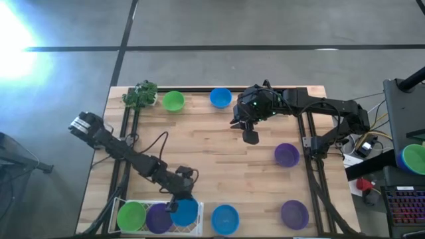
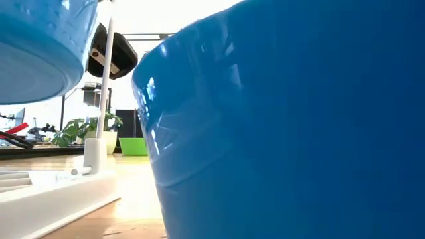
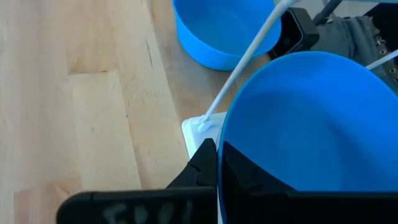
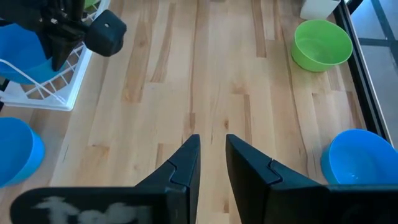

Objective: Pick & Place Mini bowls
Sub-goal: Put the middle light blue bowl on the shelf

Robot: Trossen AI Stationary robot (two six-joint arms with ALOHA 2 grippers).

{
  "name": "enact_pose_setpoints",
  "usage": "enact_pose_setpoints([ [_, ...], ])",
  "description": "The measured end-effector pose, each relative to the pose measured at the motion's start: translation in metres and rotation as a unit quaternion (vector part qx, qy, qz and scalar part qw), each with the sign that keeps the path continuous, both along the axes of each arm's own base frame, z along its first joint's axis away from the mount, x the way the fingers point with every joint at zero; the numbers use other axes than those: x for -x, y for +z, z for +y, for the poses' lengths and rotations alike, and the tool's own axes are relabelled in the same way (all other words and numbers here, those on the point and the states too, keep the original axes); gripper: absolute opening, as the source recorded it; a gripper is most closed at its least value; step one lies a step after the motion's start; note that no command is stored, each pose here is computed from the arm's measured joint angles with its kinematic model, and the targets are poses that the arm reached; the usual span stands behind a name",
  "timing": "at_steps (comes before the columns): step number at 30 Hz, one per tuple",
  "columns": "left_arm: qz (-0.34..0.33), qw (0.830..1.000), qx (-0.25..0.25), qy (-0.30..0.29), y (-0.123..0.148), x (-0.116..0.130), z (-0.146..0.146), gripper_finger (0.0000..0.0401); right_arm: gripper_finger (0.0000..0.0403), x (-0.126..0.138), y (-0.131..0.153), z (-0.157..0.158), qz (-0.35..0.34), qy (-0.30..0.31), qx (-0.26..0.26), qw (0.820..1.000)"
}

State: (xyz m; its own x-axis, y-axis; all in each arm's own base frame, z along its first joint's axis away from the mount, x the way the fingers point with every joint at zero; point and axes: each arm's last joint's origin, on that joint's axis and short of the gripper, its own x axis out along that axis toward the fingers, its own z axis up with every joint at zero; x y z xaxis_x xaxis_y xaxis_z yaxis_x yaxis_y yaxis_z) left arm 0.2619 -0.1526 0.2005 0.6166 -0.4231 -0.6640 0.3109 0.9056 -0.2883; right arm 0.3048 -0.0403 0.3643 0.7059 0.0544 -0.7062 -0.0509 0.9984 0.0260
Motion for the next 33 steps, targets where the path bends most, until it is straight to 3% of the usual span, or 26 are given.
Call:
enact_pose_setpoints([
  [16,0.001,1.0,-0.006,0.024,-0.01,-0.001,-0.011,0.0,0.0075,0.0,0.0,0.0,0.001,-0.005,-0.005,1.0],
  [33,0.041,0.999,0.004,-0.007,-0.026,-0.012,-0.021,0.0,0.0075,0.0,0.0,0.0,0.001,-0.005,-0.005,1.0],
])
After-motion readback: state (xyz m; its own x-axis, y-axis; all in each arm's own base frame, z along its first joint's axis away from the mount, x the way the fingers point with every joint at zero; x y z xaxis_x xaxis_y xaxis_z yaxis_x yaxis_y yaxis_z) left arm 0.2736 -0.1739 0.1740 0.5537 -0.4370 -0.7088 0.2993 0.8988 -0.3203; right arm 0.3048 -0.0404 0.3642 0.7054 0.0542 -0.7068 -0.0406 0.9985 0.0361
